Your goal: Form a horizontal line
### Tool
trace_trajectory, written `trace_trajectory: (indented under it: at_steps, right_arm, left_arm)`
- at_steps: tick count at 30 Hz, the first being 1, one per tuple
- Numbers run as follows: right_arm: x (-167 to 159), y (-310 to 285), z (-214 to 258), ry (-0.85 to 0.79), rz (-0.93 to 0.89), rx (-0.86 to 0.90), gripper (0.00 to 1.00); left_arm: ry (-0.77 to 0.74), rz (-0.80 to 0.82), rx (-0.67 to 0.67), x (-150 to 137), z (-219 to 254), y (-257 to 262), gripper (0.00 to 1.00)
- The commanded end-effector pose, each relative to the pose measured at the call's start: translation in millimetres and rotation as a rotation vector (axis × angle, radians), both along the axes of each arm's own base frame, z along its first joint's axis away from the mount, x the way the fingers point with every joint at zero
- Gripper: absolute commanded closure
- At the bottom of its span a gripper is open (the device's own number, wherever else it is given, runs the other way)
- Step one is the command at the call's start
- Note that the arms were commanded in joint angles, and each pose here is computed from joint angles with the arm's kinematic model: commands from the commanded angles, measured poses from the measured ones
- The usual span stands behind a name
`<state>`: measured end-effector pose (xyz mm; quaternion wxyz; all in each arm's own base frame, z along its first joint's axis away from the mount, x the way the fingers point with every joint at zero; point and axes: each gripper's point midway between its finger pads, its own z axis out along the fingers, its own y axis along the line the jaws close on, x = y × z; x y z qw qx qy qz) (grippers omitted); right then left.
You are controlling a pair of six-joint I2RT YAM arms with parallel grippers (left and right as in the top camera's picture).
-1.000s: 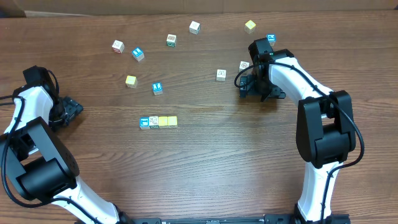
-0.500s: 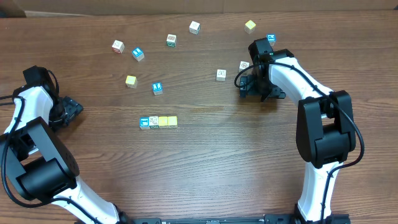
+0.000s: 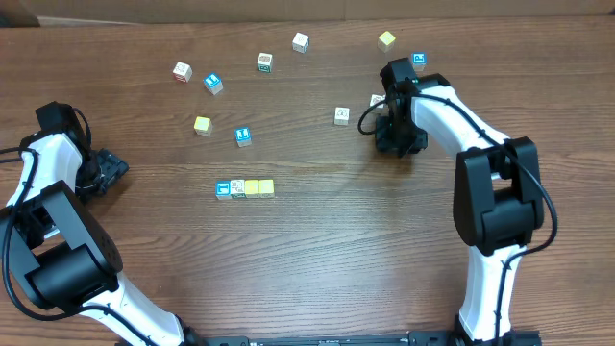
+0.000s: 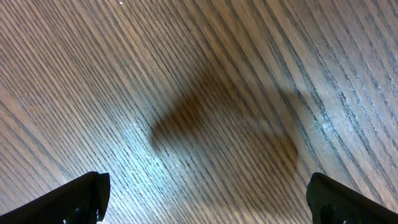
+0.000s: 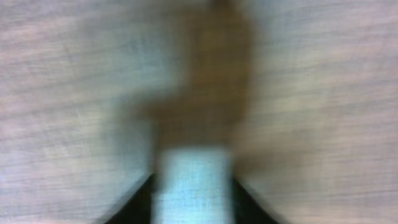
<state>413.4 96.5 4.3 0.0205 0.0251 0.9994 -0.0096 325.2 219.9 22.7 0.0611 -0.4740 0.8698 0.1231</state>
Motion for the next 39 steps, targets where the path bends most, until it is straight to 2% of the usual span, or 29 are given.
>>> trace_trajectory:
  at_steps: [1, 7, 11, 22, 27, 33, 39]
  right_arm:
    - [20, 32, 32, -0.018, 0.011, 0.109, 0.96]
    - [57, 103, 132, -0.238, 0.13, 0.227, 0.96]
    - [63, 162, 156, -0.366, 0.235, 0.29, 0.96]
    - [25, 292, 129, -0.44, 0.381, 0.38, 0.96]
    - [10, 319, 98, -0.453, 0.429, 0.304, 0.96]
    - [-12, 349, 56, -0.414, 0.491, 0.299, 0.96]
    - [-18, 359, 20, -0.385, 0.51, 0.284, 0.96]
  left_arm:
    - [0.011, 0.004, 0.005, -3, -2, 2, 0.01]
    - [0.012, 0.004, 0.006, -3, -2, 2, 0.0]
    - [0.012, 0.004, 0.006, -3, -2, 2, 0.0]
    - [0.012, 0.004, 0.006, -3, -2, 2, 0.0]
    - [0.012, 0.004, 0.006, -3, -2, 2, 0.0]
    - [0.012, 0.004, 0.006, -3, -2, 2, 0.0]
    - [0.012, 0.004, 0.006, -3, -2, 2, 0.0]
